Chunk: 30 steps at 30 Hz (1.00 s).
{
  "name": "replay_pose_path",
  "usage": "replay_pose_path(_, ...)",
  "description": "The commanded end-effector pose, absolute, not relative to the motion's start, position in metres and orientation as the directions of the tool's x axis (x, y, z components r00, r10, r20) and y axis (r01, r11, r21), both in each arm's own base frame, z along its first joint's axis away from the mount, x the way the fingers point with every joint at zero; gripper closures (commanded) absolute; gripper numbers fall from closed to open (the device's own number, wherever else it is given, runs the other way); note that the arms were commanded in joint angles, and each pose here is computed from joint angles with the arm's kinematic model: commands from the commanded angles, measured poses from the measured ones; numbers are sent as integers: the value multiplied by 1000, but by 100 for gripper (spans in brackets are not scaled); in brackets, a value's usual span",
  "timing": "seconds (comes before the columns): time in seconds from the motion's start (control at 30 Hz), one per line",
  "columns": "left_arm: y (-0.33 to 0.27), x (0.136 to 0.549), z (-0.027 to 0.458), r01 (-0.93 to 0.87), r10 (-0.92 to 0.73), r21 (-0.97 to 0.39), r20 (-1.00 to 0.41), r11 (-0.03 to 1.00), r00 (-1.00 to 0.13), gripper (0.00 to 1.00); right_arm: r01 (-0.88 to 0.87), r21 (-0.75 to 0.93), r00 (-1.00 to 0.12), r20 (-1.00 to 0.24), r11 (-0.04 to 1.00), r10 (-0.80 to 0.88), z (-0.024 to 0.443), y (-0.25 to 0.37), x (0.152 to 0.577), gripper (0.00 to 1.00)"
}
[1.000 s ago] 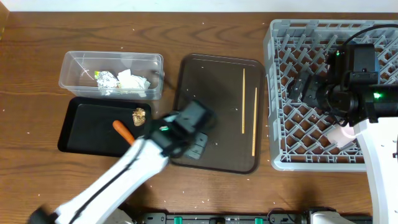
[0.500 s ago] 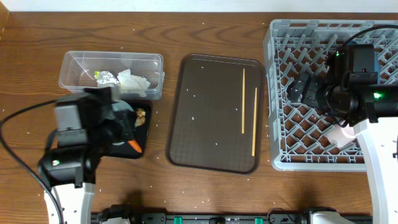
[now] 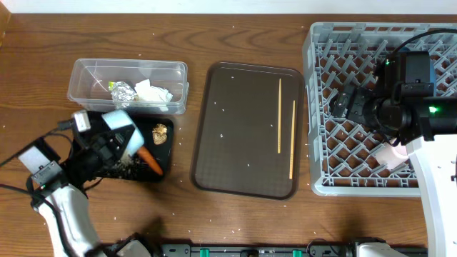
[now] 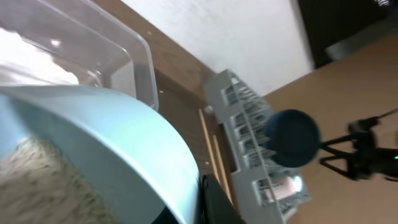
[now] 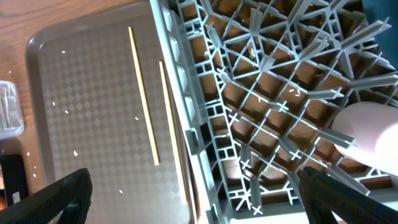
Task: Sort waste into correct bins and load items into the dishwasher rack
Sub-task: 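Lift the bowl over the black tray and tip the rice out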
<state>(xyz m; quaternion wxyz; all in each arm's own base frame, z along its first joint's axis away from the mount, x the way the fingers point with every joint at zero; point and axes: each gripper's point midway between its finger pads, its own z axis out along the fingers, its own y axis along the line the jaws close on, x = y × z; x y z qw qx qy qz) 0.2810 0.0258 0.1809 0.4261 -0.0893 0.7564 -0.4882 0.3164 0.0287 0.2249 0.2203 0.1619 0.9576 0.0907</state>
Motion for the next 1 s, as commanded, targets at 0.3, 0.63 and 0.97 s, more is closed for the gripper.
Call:
replay_pose_path(0.3, 28, 279, 150, 363, -565, -834, -549, 415, -616, 94, 268, 234, -859, -380, 934, 342, 222, 27, 314, 1)
replay_pose_path(0.63, 33, 285, 153, 429, -516, -764, -643, 482, -566, 94, 268, 235, -859, -380, 934, 342, 222, 27, 314, 1)
replay_pose_path(0.97, 35, 285, 152, 418, -517, -766, -640, 489, -568, 94, 268, 235, -859, -381, 934, 343, 222, 27, 315, 1)
